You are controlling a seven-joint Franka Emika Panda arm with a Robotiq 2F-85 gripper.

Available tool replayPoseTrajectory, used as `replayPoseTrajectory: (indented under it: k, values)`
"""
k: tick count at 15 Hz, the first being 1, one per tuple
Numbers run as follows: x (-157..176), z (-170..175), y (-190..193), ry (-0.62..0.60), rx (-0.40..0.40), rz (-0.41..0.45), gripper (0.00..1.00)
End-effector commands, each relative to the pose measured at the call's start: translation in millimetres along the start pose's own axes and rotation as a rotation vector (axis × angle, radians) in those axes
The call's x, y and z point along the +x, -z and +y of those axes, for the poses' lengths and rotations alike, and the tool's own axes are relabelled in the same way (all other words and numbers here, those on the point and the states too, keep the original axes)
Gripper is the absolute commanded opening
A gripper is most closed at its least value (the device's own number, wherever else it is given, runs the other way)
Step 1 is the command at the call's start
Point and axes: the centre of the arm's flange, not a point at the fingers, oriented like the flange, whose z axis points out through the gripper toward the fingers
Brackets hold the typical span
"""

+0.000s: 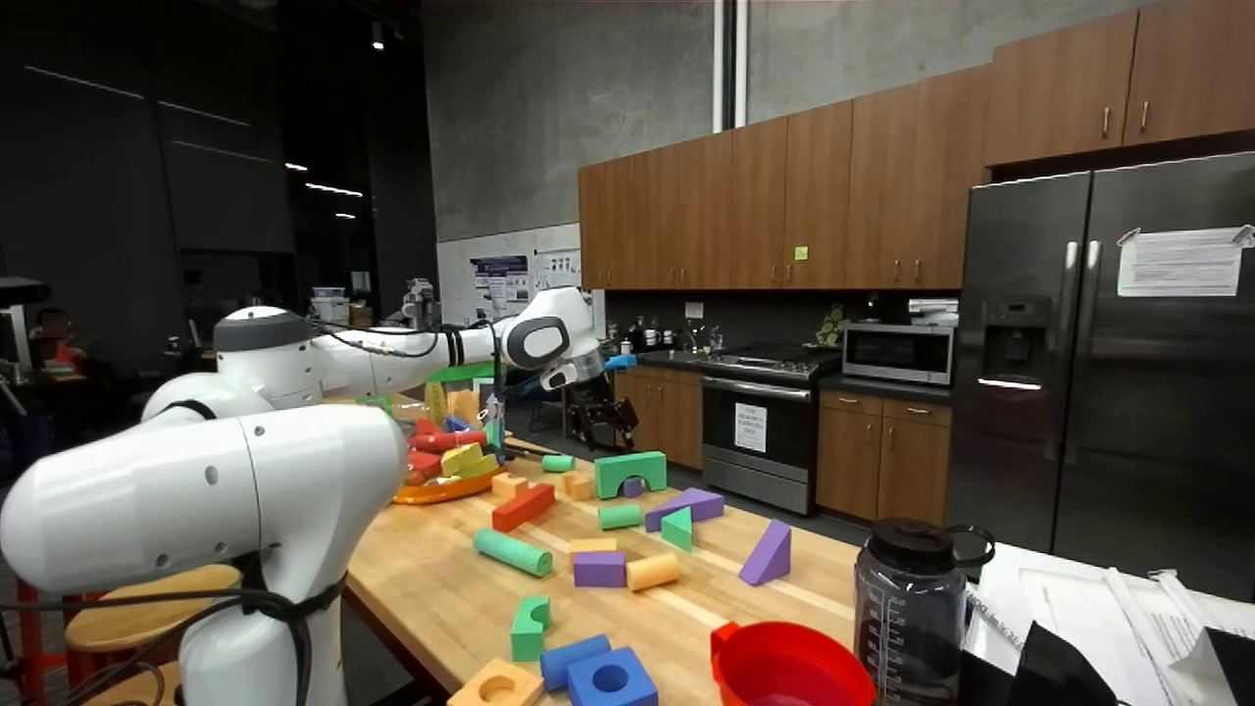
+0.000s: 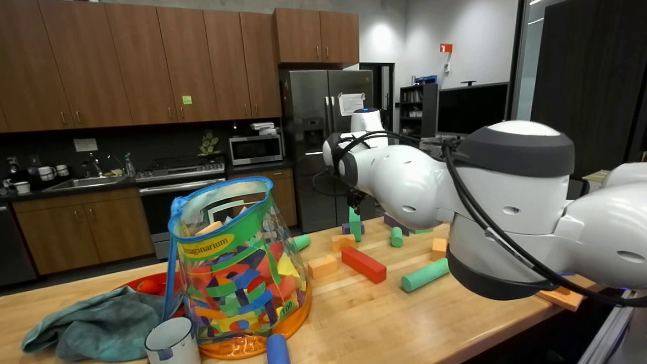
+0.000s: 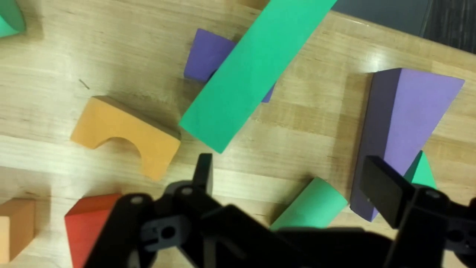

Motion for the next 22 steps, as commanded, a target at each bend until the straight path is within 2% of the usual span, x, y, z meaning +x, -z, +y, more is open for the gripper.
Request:
replayPoseTrajectory:
  k: [1,7,15,22]
  values:
    - [-3,23,-3,-0.016,-0.015,-0.050,1.00]
    - [-9,54,-19,0.032,0.020,-0.136,1.00]
    - [-7,87,-39,0.072,0.065,-0.157,1.00]
    - [-15,77,-54,0.015,0.157,-0.264,1.00]
